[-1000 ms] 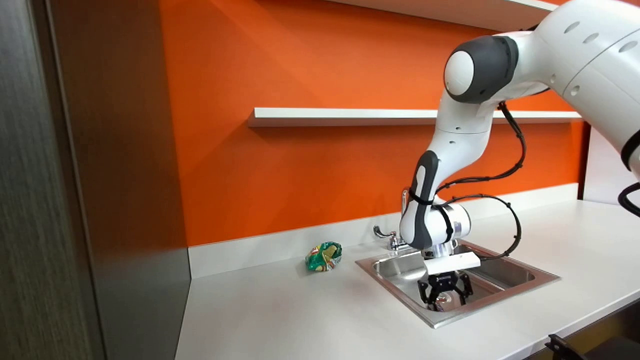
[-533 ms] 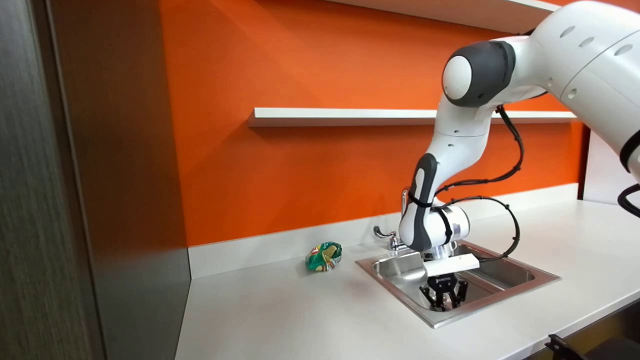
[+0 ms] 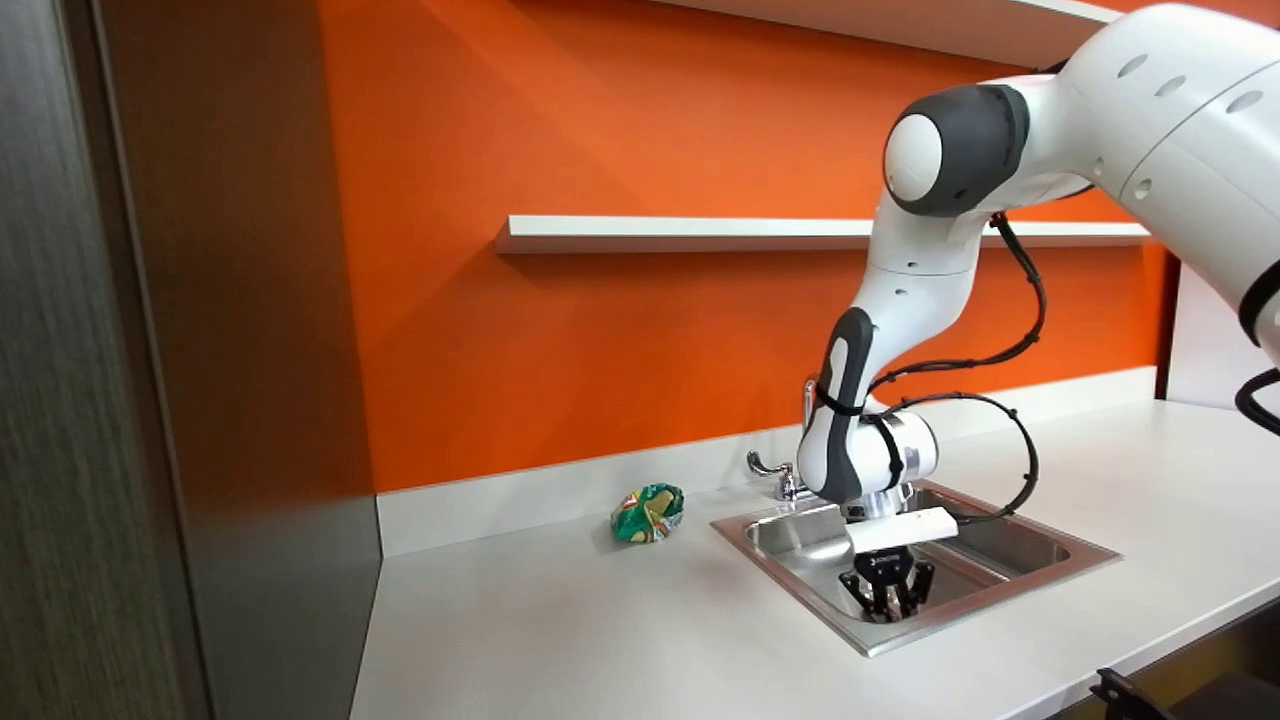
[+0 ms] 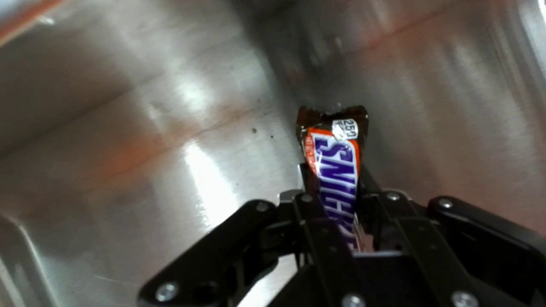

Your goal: Remove the packet from the sink

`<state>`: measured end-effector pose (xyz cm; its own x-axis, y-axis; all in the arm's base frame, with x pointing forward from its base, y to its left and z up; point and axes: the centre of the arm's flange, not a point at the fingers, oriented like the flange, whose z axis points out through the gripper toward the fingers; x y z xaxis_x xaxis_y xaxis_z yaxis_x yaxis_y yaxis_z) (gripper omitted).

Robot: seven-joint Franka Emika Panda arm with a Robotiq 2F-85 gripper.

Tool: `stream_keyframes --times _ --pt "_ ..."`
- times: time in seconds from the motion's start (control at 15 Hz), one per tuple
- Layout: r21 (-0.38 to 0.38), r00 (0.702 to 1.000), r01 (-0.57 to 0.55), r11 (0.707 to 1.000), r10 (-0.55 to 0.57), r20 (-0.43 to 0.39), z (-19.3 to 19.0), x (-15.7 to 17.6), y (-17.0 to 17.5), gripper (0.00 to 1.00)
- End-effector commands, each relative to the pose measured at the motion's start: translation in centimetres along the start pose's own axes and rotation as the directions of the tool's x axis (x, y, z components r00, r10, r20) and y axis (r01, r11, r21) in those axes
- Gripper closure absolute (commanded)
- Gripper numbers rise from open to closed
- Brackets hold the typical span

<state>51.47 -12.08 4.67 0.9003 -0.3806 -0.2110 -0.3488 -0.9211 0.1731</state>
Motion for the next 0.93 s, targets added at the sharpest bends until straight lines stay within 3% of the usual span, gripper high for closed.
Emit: stream_keyframes --times 0.0,0.87 --pt "-0.003 1.000 -0.014 1.000 0.014 -0.002 -1.2 0.3 -0.3 0.95" --pt "0.054 0.994 0.025 0.998 -0.019 -0.111 -11.7 -2.3 -1.9 0.94"
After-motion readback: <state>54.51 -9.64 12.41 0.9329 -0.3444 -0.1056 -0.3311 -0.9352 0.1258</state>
